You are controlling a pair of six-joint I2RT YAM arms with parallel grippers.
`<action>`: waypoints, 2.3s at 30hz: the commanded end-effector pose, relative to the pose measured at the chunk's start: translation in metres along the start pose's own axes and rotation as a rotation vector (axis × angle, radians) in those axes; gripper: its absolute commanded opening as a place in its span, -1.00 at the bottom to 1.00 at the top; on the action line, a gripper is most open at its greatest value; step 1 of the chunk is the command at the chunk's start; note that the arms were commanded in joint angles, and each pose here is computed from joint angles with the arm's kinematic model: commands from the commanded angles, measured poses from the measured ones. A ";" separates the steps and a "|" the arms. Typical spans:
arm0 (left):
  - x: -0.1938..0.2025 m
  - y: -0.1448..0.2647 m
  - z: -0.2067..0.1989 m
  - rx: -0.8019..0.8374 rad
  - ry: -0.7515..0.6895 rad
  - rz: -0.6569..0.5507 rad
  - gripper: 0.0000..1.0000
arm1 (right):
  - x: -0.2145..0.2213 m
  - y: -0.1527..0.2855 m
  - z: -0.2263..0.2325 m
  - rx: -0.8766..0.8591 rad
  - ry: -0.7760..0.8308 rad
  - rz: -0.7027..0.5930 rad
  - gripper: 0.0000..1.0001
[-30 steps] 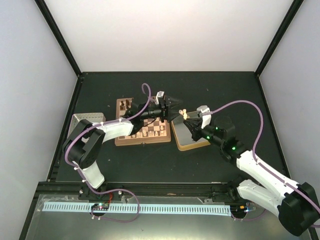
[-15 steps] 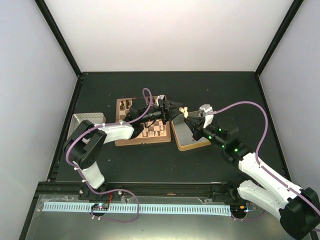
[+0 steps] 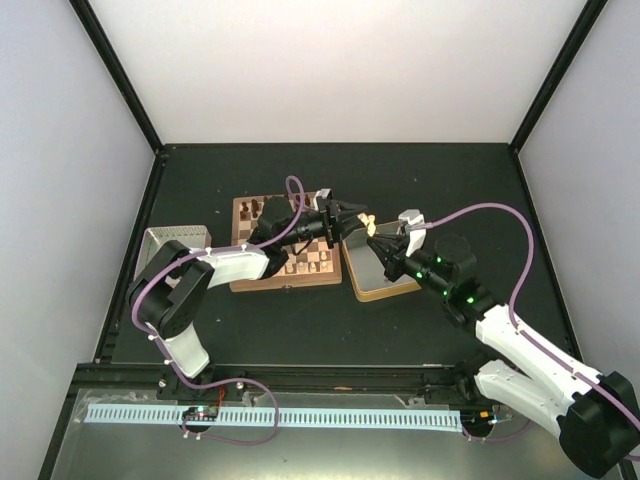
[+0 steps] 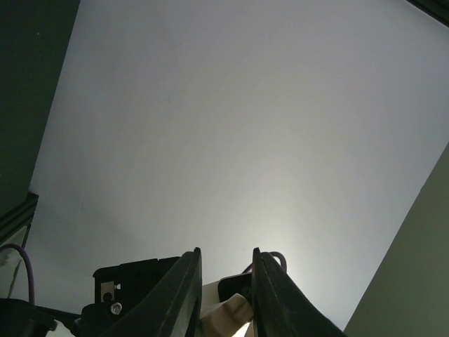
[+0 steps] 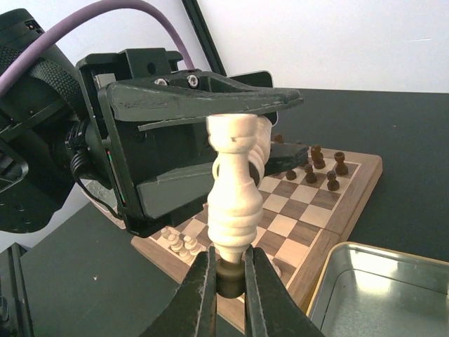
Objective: Set up the chess pieces on the board
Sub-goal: Pick up the chess piece from the storage box, then place the chess piece on the chessboard.
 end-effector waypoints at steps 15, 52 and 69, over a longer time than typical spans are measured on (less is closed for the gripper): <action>0.003 0.006 -0.011 -0.015 -0.165 -0.105 -0.97 | -0.004 0.015 -0.010 0.175 -0.033 -0.098 -0.92; 0.039 0.227 0.067 -1.076 -0.980 -1.100 -0.97 | 0.009 0.006 -0.025 0.299 -0.065 -0.024 -0.88; 0.005 0.197 0.082 -1.076 -1.066 -0.942 -0.97 | 0.010 0.008 -0.026 0.322 -0.053 -0.015 -0.88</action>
Point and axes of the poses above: each gripper's point midway between its finger pads, its own y axis back along the fingers, its own z axis along the line the jaws close on, x = y × z, the point moved 10 cm from there along y, back along the fingers, and after that the axes turned 1 degree about -y, right-handed, at the moved point
